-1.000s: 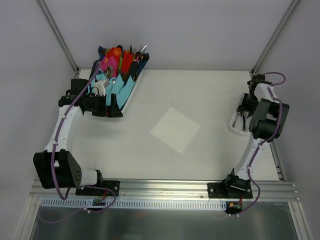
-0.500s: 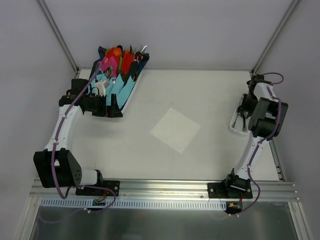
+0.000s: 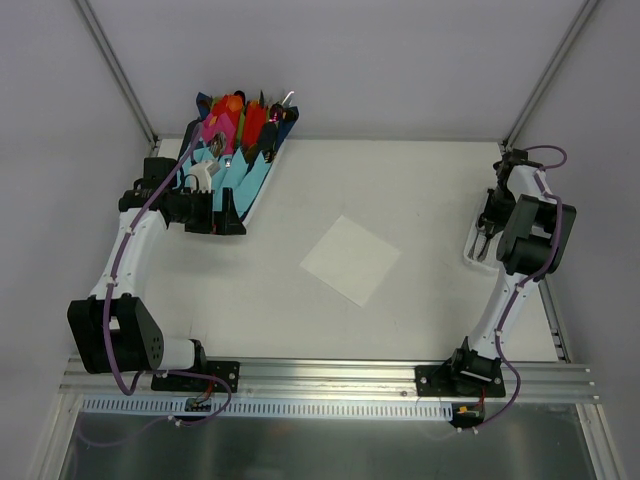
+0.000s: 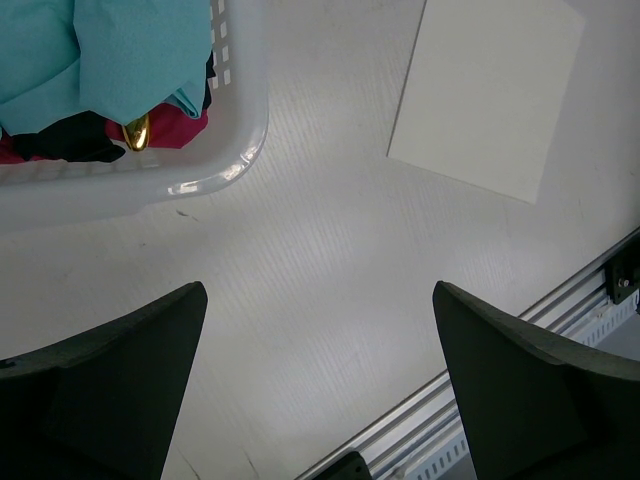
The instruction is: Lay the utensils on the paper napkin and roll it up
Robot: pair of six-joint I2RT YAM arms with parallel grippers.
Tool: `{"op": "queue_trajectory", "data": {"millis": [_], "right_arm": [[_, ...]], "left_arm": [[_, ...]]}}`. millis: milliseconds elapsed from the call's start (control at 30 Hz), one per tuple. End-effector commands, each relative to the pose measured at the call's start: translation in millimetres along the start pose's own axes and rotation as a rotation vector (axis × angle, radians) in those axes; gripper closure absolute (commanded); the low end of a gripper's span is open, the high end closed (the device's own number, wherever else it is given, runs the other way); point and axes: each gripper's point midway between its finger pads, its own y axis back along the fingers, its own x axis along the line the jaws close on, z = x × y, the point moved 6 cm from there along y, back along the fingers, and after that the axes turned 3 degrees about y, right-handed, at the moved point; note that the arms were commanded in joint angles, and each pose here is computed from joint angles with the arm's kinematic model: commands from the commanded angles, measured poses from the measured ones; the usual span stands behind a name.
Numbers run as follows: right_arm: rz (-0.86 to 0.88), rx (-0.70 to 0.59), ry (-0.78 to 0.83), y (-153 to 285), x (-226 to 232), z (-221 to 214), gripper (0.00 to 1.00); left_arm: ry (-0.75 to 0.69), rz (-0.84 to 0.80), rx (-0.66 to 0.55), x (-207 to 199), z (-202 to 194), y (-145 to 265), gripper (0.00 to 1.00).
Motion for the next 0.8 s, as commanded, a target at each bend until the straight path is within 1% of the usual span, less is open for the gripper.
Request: {"op": "queue_trajectory", "data": {"millis": [0, 167, 300, 433, 600, 767], "right_arm": [[0.023, 0.06, 0.017, 1, 2, -12, 1.0], [0.05, -0.006, 0.002, 23, 2, -3, 1.0], [0.057, -0.07, -0.016, 50, -2, 2, 1.0], [0.024, -0.092, -0.027, 62, -8, -2, 1.0], [0.001, -0.102, -0.031, 67, -12, -3, 1.0], [0.013, -0.081, -0.033, 59, -9, -4, 1.0]], "left_arm": [[0.004, -0.036, -0.005, -4, 2, 3, 0.01], [0.006, -0.042, -0.002, -4, 3, 3, 0.01], [0.006, -0.048, -0.006, -6, 4, 3, 0.01], [0.014, -0.059, -0.007, -7, 4, 3, 0.01], [0.013, -0.059, -0.01, -7, 5, 4, 0.01], [0.005, -0.052, -0.014, -8, 5, 6, 0.01]]}}
